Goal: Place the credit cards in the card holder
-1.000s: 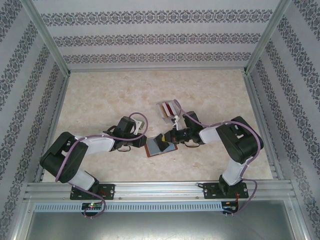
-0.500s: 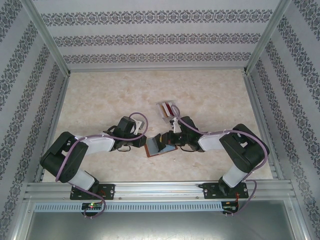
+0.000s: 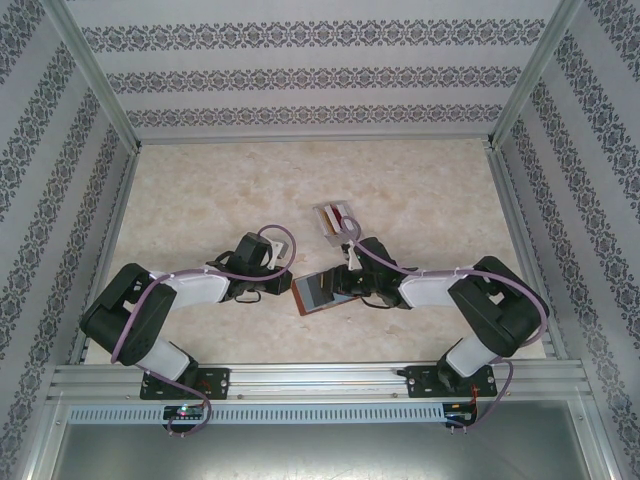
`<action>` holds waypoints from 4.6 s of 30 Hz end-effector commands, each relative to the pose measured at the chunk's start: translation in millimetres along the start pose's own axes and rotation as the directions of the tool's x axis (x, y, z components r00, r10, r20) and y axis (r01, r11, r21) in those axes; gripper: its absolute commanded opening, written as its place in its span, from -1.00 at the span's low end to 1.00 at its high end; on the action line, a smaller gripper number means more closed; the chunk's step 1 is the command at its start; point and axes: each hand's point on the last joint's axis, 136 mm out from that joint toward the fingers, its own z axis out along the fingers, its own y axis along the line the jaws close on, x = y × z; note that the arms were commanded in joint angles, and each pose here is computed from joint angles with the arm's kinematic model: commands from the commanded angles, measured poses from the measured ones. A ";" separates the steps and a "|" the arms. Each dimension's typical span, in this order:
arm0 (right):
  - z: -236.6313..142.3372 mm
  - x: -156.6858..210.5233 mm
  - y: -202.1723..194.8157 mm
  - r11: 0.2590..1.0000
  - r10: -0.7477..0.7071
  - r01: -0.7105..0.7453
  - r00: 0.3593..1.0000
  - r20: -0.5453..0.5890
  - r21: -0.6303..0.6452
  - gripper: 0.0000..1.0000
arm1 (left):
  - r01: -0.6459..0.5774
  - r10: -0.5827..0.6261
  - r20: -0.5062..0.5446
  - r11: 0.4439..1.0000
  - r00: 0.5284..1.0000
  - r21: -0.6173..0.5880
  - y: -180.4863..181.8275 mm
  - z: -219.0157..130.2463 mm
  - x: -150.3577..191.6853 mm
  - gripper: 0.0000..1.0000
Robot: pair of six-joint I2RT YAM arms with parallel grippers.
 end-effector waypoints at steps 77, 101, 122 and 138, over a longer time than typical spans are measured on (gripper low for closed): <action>-32.0 -3.2 5.3 0.848 -0.384 0.382 0.921 -0.069 0.368 -0.06 | 0.254 -0.264 -0.207 0.964 0.942 -0.071 -20.0 -22.9 75.9 -0.93; -42.2 -14.6 -21.0 0.736 -0.422 0.403 0.902 -0.097 0.543 -0.64 | 0.214 -0.228 -0.222 0.973 0.948 -0.085 -24.3 -35.3 68.6 -1.00; -19.2 14.9 -1.9 0.928 -0.255 0.259 0.966 -0.049 0.267 -1.00 | 0.307 -0.316 -0.074 0.946 0.946 -0.107 -26.3 -66.9 33.0 0.30; -15.7 18.0 4.3 0.943 -0.236 0.244 0.970 -0.066 0.228 -1.00 | 0.361 -0.362 -0.188 0.932 0.913 -0.042 -39.2 -39.8 33.4 0.51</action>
